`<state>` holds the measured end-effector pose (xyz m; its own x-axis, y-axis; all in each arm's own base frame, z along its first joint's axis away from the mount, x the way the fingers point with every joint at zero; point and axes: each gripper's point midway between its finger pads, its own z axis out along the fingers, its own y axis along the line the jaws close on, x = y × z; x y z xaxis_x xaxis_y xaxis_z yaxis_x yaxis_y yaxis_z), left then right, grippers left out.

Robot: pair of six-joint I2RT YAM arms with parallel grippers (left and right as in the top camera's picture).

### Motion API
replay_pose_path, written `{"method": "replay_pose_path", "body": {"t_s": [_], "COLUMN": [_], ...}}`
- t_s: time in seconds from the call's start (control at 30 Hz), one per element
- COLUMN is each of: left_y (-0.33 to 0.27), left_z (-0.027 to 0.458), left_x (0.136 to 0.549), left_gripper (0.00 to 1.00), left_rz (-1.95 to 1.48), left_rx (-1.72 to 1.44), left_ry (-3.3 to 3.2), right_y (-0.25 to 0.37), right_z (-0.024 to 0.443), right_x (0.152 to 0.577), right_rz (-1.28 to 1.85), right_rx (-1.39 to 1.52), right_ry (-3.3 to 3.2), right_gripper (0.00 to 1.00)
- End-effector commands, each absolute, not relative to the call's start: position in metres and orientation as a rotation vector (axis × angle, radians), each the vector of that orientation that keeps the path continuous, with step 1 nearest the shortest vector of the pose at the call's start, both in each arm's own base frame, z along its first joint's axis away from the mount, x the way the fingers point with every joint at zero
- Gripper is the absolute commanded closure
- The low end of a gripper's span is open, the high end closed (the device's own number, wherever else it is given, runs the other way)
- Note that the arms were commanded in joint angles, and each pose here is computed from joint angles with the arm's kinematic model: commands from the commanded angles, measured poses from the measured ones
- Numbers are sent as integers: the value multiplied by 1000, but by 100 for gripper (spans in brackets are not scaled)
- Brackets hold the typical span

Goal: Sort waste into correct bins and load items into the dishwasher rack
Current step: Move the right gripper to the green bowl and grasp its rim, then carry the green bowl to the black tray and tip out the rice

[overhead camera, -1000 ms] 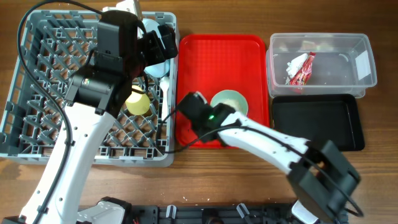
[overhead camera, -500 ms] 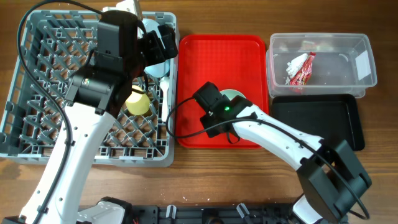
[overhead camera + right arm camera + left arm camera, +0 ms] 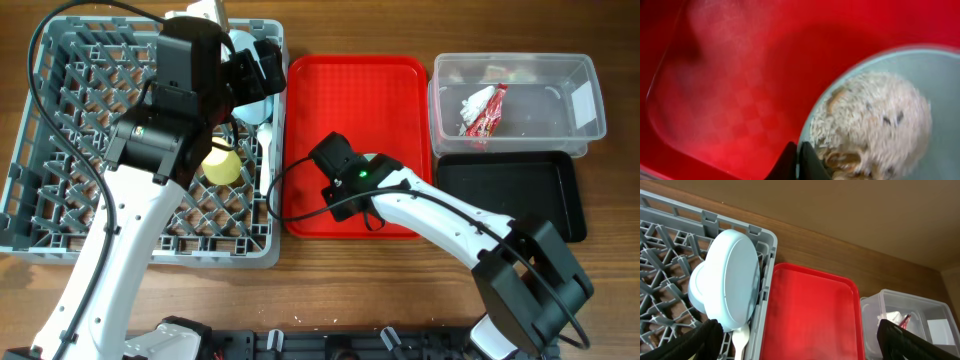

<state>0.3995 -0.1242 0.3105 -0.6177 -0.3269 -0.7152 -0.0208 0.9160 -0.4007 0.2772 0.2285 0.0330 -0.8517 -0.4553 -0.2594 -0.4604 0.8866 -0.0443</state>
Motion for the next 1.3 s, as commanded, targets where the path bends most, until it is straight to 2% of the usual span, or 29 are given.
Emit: {"method": "replay_pose_path", "body": {"t_s": [0.0,0.33,0.37,0.4,0.5,0.53,0.57,0.63,0.83,1.0,1.13,1.27], "left_y": [-125,-125,-125,-125,-125,-125,-125,-125,-125,-125,-125,-125], "left_z": [313,313,313,313,313,313,313,313,313,313,313,313], "left_x": [399,399,399,399,399,399,399,399,399,399,399,399], "left_gripper": [0,0,0,0,0,0,0,0,0,0,0,0], "left_rz": [-453,-453,-453,-453,-453,-453,-453,-453,-453,-453,-453,-453], "left_rx": [-242,-242,-242,-242,-242,-242,-242,-242,-242,-242,-242,-242], "left_ry": [2196,2196,2196,2196,2196,2196,2196,2196,2196,2196,2196,2196], "right_y": [225,212,212,211,207,204,202,203,199,143,69,33], "right_z": [22,32,32,32,22,17,16,20,73,126,159,163], "right_x": [270,276,276,276,271,267,265,266,273,271,272,283], "right_rz": [15,6,6,5,-1,-10,-18,-9,14,-49,220,744], "right_rx": [-653,-590,-589,-586,-587,-590,-594,-591,-552,-353,-93,14], "right_ry": [2838,2843,2843,2846,2853,2863,2872,2861,2747,2714,2726,2567], "right_gripper": [96,94,85,81,82,86,96,96,96,96,96,96]}}
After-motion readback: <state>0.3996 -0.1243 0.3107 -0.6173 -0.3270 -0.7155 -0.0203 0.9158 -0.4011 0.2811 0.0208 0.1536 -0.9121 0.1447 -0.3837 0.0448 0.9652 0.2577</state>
